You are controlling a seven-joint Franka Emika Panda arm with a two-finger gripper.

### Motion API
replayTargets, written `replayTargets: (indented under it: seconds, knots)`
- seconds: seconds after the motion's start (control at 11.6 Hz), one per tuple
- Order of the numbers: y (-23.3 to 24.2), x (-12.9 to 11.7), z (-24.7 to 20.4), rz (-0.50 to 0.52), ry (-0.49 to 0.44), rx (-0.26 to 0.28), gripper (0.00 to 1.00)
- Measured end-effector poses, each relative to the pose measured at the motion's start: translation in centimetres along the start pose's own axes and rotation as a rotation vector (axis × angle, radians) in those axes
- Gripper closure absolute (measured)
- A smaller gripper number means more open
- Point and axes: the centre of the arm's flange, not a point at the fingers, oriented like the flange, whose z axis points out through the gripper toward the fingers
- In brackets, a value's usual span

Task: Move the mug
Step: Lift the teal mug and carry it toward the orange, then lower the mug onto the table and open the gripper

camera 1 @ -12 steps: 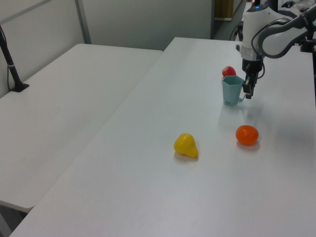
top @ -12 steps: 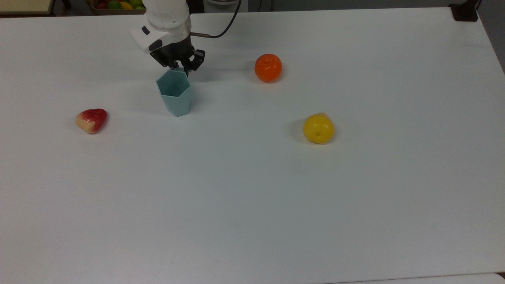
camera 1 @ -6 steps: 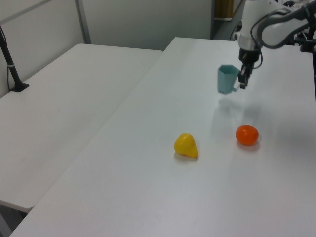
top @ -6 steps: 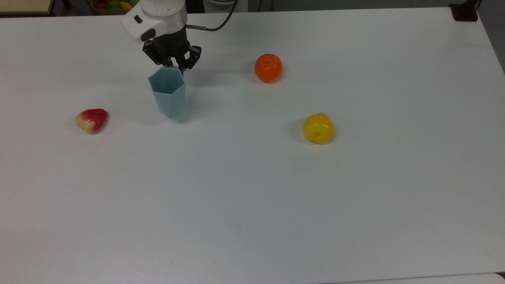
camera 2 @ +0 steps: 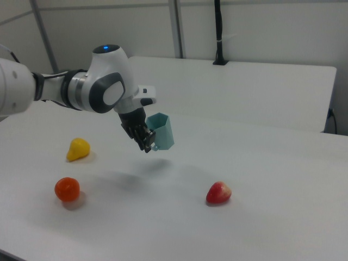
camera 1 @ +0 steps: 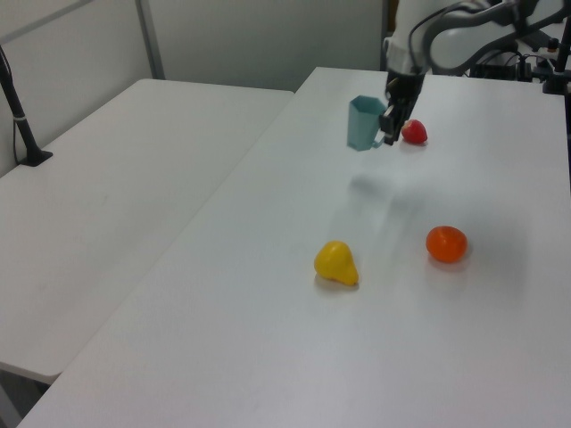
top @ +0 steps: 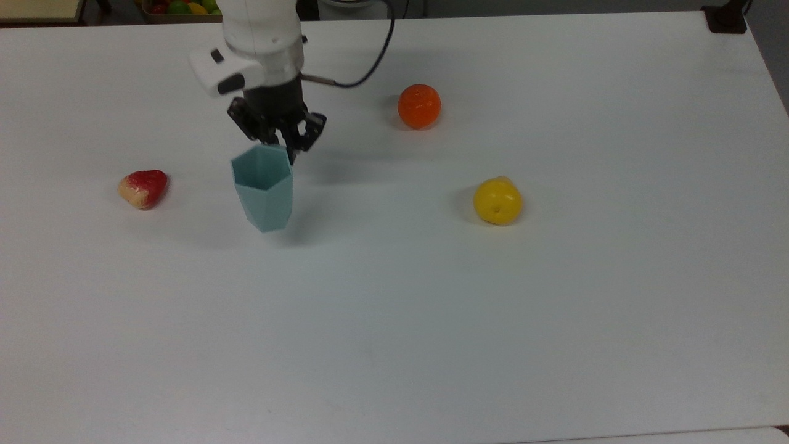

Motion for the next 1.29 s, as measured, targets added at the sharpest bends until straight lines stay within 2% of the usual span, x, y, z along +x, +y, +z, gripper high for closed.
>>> replayTargets:
  seconds: [0.26, 0.77, 1.03, 1.12, 1.29]
  knots:
    - [-2.9, 1.5, 4.1, 0.010, -0.037, -0.001, 0.78]
    - [-4.7, 1.1, 6.7, 0.009, -0.072, -0.006, 0.78]
    - [-4.7, 1.1, 7.3, 0.025, -0.080, -0.008, 0.66]
    - [-4.7, 1.1, 7.3, 0.032, -0.081, -0.010, 0.52]
    - [-4.8, 1.2, 7.1, 0.046, -0.075, -0.009, 0.44]
